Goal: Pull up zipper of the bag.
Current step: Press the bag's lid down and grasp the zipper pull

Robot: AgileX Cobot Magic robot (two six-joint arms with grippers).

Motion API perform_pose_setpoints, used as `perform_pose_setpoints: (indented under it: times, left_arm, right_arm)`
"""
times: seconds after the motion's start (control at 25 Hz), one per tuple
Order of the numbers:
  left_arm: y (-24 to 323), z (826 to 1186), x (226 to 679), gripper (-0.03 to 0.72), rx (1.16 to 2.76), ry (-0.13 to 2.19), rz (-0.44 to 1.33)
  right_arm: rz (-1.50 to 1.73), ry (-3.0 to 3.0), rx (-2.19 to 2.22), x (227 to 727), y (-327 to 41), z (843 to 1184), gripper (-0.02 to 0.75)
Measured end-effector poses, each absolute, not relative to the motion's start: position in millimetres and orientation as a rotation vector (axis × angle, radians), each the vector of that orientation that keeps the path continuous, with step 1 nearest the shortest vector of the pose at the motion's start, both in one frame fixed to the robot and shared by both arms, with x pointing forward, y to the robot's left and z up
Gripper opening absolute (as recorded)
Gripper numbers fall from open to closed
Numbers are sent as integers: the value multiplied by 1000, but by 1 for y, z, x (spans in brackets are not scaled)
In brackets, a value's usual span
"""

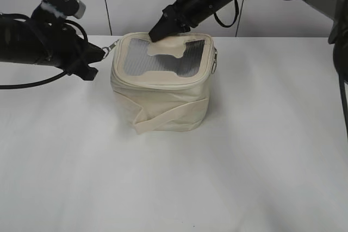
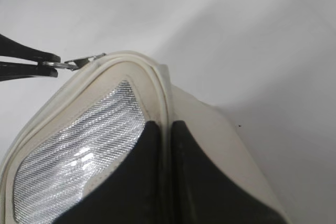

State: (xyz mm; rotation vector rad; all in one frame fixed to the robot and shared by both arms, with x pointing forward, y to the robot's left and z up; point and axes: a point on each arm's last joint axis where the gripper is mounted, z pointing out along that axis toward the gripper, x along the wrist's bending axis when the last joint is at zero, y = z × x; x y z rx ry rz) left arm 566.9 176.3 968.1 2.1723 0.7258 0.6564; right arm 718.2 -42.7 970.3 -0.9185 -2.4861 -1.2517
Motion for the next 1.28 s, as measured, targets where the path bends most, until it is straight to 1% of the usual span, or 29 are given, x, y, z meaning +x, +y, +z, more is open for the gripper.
perform_pose_setpoints:
  times: [0.16, 0.56, 0.84, 0.96, 1.12, 1.28]
  left_arm:
    - [175, 968, 556, 9, 2139, 743, 590]
    - [168, 957, 514, 10, 2198, 752, 516]
    - [165, 963, 480, 11, 2204, 725, 503]
    - [157, 963, 467, 11, 2211, 681, 471]
    - [136, 959, 452, 13, 2234, 597, 400]
    - [110, 954, 454, 17, 2263, 526, 357]
  right_arm:
    - [-1253, -2481, -917, 718, -42, 970, 41]
    - [-1245, -2460, -947, 718, -42, 970, 41]
    - [-1240, -2452, -958, 717, -42, 970, 41]
    - [-1240, -2451, -959, 718, -42, 970, 41]
    - [-1241, -2441, -959, 717, -41, 970, 41]
    - [-1234, -2436, -948, 716, -40, 971, 41]
